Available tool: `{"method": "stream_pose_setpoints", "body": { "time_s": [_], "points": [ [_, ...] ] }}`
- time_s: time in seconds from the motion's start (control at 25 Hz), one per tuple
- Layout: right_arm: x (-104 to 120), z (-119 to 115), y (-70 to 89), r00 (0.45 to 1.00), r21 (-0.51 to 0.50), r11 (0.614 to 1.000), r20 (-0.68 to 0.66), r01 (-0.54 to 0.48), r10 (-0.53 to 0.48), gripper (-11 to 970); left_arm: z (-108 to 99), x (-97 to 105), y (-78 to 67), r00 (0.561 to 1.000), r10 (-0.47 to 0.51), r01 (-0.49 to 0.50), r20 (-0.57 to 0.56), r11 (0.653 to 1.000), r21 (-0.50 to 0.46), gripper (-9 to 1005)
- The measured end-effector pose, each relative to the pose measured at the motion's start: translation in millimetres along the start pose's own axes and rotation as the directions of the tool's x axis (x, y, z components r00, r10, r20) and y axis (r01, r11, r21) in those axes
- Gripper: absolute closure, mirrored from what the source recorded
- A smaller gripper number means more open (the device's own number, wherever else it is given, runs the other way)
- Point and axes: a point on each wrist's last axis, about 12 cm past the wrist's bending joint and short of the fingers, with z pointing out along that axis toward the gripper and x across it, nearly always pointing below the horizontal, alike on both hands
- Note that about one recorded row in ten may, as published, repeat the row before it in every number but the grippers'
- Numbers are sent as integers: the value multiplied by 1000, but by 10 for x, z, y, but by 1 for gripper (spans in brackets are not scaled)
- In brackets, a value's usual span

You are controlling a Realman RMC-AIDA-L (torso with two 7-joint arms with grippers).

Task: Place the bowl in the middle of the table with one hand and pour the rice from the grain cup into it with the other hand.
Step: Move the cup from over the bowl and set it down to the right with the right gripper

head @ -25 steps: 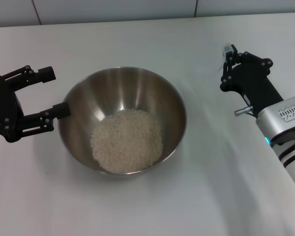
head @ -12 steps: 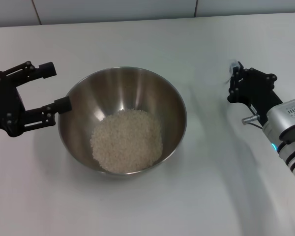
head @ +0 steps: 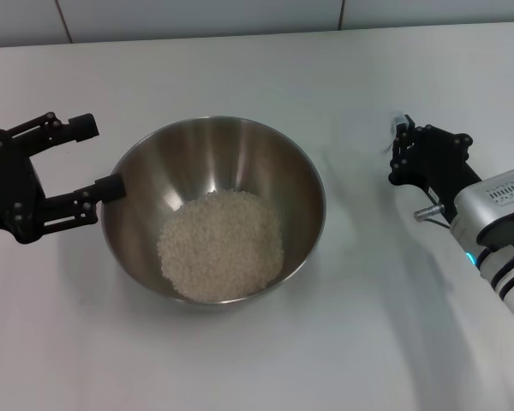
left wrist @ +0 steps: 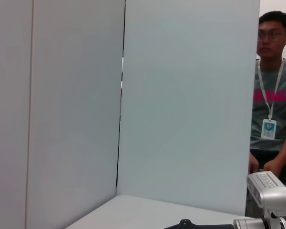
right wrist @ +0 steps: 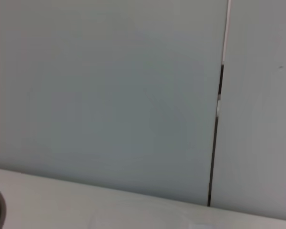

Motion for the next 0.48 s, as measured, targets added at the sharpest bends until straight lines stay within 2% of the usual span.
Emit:
{"method": "stream_pose_setpoints", "body": {
  "time_s": [0.48],
  "points": [
    [-6,12,-1,1000,-4,1000,-1,10,-10,938,-3,5,-11,1000,1,-1,4,1000,2,184]
  ]
}}
